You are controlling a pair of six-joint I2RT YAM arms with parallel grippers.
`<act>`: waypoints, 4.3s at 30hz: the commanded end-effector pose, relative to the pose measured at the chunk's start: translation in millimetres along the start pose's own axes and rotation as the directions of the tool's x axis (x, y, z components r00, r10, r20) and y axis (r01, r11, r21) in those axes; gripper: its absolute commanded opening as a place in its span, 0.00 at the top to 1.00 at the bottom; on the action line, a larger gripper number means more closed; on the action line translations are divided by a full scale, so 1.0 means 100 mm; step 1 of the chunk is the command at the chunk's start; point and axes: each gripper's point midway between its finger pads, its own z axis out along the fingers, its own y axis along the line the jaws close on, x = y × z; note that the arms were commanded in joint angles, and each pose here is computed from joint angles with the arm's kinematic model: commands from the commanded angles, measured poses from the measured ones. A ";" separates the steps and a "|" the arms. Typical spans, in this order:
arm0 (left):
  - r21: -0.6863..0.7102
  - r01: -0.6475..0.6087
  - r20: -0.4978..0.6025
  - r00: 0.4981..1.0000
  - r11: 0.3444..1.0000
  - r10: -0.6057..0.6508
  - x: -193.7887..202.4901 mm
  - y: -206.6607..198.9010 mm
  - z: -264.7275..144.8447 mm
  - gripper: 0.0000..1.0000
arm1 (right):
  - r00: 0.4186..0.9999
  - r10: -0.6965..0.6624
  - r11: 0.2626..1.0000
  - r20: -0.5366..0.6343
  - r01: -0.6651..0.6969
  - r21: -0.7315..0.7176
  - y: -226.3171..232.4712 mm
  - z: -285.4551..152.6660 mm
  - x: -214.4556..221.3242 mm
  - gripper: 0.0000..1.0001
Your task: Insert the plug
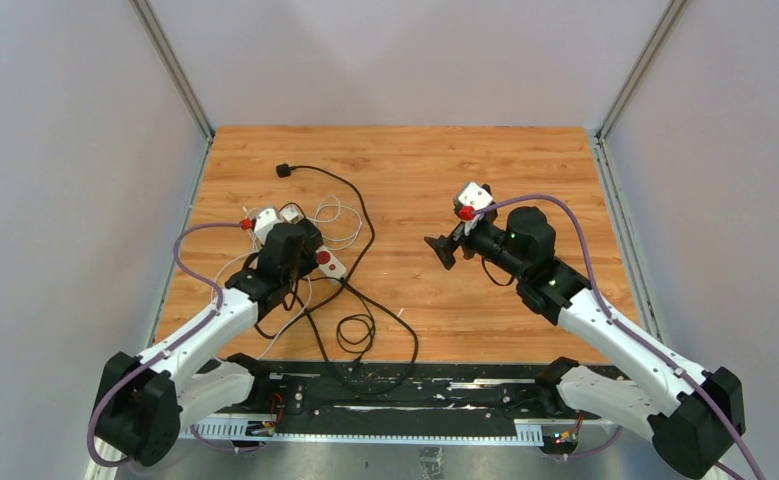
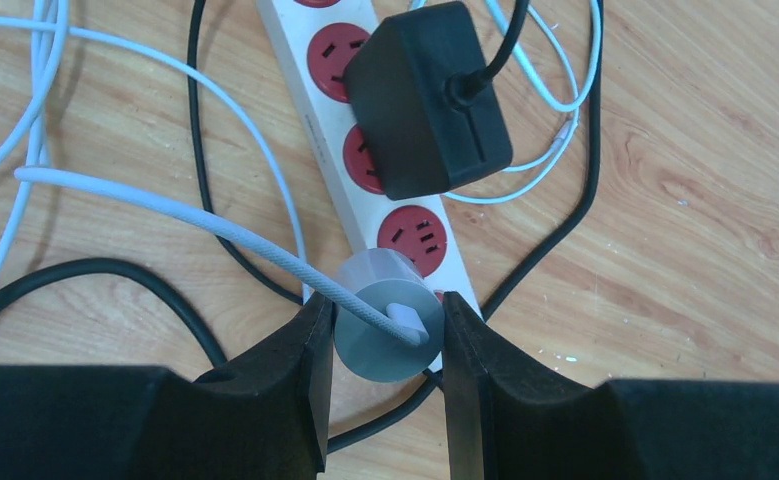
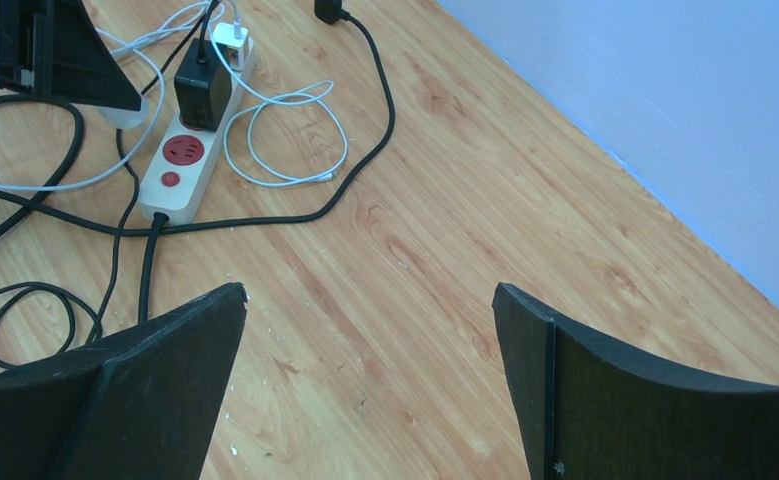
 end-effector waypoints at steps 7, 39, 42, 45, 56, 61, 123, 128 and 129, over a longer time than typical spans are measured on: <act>0.007 -0.114 -0.101 0.988 0.993 0.114 -0.09 -0.29 0.05 1.00 | 0.999 -0.027 0.999 -0.026 0.027 -0.020 0.05 0.02 0.08 0.00; 0.011 -0.192 -0.127 0.973 0.981 0.191 0.05 -0.41 0.35 1.00 | 0.996 -0.073 0.997 -0.059 0.072 -0.014 0.02 0.02 0.20 0.00; 0.046 -0.259 -0.139 0.955 0.965 0.263 0.08 -0.43 0.37 1.00 | 0.995 -0.077 0.997 -0.062 0.076 -0.017 0.03 0.02 0.22 0.00; 0.096 -0.319 -0.138 0.934 0.943 0.330 0.11 -0.47 0.38 1.00 | 0.995 -0.080 0.997 -0.065 0.079 -0.020 0.03 0.01 0.22 0.00; 0.194 -0.436 -0.157 0.871 0.879 0.466 0.11 -0.51 0.31 1.00 | 0.993 -0.091 0.996 -0.076 0.090 -0.017 0.02 0.00 0.24 0.01; 0.230 -0.453 -0.175 0.852 0.862 0.494 0.11 -0.49 0.32 1.00 | 0.993 -0.096 0.995 -0.075 0.095 -0.017 0.02 -0.01 0.24 0.01; 0.231 -0.485 -0.405 0.741 0.844 0.536 0.54 0.07 0.43 1.00 | 0.989 -0.130 0.990 -0.074 0.126 -0.058 0.06 -0.01 0.22 0.01; 0.187 -0.390 -0.418 0.799 0.902 0.432 0.73 0.15 0.46 1.00 | 0.991 -0.123 0.990 -0.059 0.119 -0.076 0.10 -0.02 0.16 0.01; 0.168 -0.386 -0.432 0.798 0.907 0.419 0.77 0.20 0.46 1.00 | 0.991 -0.122 0.989 -0.052 0.117 -0.085 0.11 -0.03 0.15 0.01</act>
